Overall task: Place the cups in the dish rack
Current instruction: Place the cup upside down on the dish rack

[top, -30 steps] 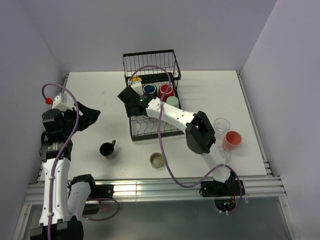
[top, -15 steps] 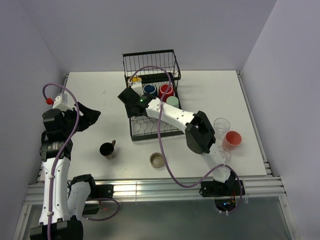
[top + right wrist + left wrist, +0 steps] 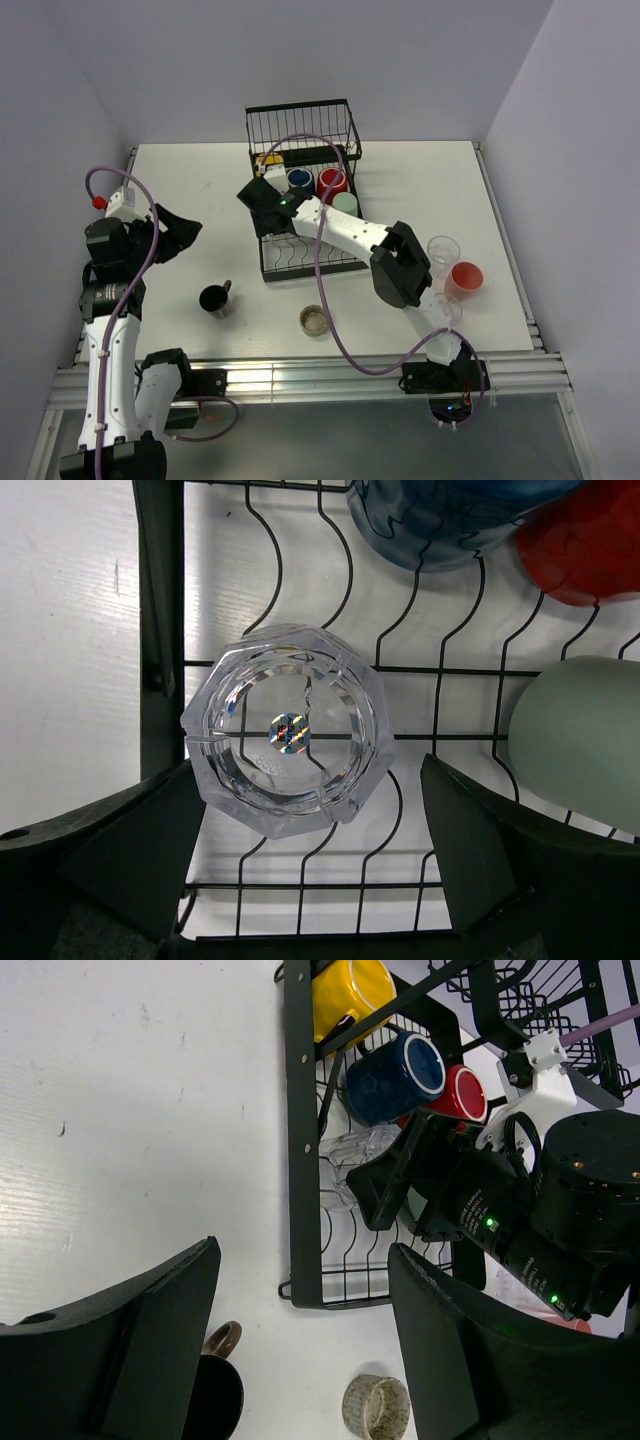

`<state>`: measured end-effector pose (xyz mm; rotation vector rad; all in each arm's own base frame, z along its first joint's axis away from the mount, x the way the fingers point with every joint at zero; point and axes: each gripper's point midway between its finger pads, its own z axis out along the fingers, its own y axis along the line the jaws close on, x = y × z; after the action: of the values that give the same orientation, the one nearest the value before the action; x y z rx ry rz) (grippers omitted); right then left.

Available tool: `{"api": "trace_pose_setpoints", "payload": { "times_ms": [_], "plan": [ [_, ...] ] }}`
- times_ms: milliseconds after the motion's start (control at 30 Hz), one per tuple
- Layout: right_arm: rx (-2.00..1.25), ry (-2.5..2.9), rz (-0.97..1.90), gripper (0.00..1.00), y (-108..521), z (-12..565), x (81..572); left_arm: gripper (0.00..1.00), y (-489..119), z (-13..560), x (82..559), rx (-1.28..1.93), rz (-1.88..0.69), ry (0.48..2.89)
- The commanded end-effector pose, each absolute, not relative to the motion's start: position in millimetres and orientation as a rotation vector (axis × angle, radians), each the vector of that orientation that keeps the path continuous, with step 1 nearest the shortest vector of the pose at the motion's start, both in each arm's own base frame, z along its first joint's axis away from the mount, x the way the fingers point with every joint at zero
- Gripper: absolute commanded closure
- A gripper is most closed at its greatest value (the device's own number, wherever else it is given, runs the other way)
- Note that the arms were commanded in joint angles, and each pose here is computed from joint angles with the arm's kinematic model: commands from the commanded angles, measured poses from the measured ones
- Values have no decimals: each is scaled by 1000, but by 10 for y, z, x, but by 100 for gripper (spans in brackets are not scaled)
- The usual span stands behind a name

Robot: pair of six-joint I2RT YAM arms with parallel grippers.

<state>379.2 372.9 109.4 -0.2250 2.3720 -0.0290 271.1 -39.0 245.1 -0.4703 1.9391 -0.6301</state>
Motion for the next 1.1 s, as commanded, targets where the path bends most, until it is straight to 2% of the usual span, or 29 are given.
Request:
{"api": "trace_pose_setpoints", "payload": {
  "times_ms": [0, 1067],
  "plan": [
    [-148, 2295, 8, 7, 3662, 1489, 3867, 25, -366, 2537, 2721, -438, -609, 1905],
    [-140, 2296, 23, 0, 3624, 1551, 3811, 17, -405, 2527, 2736, -421, -636, 1905]
  ]
}}
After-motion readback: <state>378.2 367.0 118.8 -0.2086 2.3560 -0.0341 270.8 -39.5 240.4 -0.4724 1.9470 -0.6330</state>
